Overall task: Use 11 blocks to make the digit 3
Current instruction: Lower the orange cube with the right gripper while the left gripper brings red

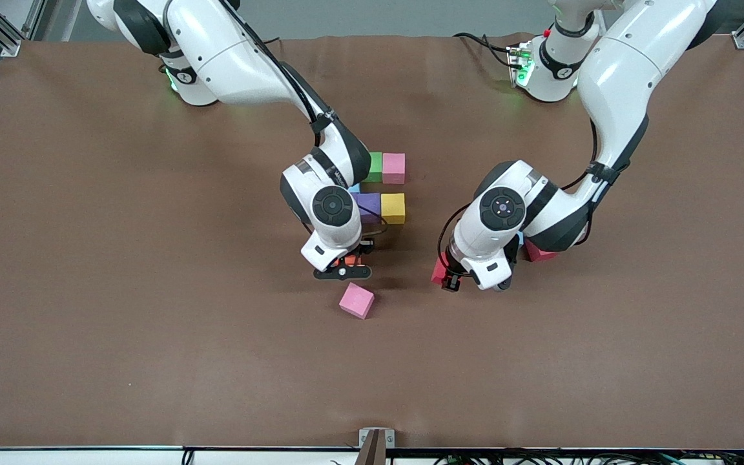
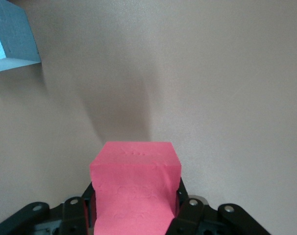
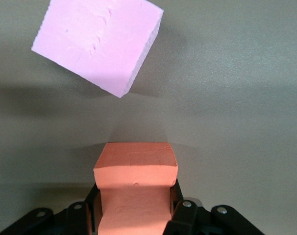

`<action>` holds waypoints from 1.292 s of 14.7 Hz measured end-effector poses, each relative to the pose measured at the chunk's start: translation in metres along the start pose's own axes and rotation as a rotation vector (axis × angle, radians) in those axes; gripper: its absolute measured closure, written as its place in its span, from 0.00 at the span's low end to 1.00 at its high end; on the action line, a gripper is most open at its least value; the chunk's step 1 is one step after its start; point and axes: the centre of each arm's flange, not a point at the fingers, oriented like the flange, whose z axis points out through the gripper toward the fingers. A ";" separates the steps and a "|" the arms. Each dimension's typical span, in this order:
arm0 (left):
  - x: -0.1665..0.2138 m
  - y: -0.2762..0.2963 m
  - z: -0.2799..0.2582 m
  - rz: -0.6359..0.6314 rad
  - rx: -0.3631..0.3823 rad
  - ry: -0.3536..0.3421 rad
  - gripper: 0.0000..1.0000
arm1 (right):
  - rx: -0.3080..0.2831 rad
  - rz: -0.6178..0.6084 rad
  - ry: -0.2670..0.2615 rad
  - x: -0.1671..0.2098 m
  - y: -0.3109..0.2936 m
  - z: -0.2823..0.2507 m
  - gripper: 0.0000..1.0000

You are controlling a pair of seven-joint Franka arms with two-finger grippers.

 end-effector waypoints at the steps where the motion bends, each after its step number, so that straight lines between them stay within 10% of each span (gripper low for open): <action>1: 0.000 0.000 -0.001 0.000 -0.002 0.000 0.40 | 0.000 0.001 0.000 0.000 0.000 0.000 0.44; 15: -0.014 0.003 -0.006 0.012 -0.017 -0.005 0.40 | 0.000 0.008 0.000 0.000 0.000 0.000 0.46; 19: -0.014 0.003 -0.006 0.011 -0.016 -0.004 0.40 | -0.002 0.010 0.001 0.001 0.002 0.000 0.14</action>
